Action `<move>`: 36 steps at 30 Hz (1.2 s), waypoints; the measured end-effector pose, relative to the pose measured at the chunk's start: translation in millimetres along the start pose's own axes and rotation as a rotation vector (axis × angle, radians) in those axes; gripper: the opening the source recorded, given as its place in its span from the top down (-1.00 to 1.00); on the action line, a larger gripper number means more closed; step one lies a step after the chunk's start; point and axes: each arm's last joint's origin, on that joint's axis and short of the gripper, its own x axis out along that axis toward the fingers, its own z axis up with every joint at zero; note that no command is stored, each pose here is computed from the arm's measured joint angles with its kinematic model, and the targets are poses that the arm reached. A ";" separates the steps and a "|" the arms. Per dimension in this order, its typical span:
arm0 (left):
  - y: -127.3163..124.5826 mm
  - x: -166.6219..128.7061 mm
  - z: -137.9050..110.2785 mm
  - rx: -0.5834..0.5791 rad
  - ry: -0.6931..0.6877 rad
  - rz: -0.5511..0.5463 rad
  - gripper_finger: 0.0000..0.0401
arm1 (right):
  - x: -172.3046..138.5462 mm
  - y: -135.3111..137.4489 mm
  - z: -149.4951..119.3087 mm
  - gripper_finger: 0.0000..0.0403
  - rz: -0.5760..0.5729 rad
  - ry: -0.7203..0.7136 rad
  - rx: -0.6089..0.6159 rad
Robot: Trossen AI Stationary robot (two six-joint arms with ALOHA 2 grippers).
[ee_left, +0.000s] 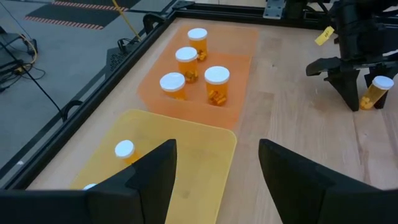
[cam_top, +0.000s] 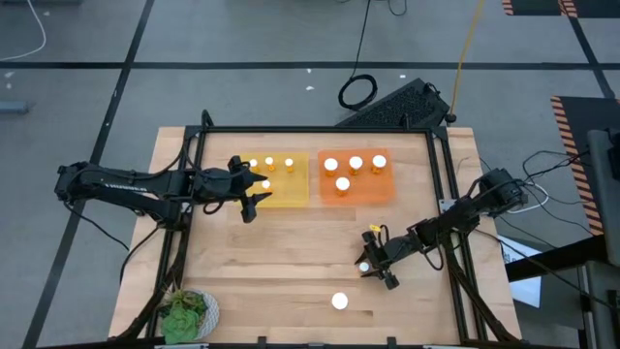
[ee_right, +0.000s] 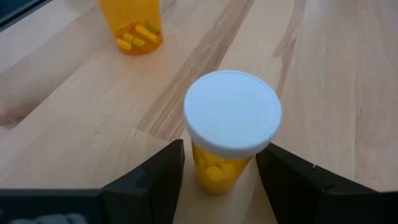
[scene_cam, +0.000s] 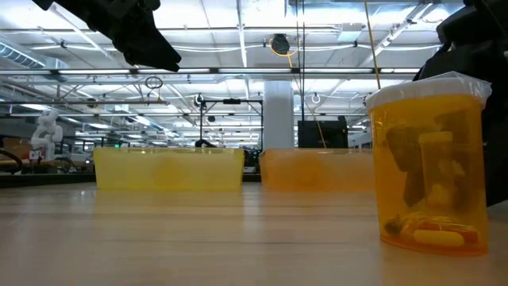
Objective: Pick and place medicine bottles into bin by pill shape (circle, oval)
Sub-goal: Put the small orange pill bottle into the yellow bin
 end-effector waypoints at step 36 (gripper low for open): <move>-20.1 17.6 20.7 0.040 -0.028 -0.040 -0.16 | -23.1 -32.5 58.3 0.49 -0.208 -0.013 0.196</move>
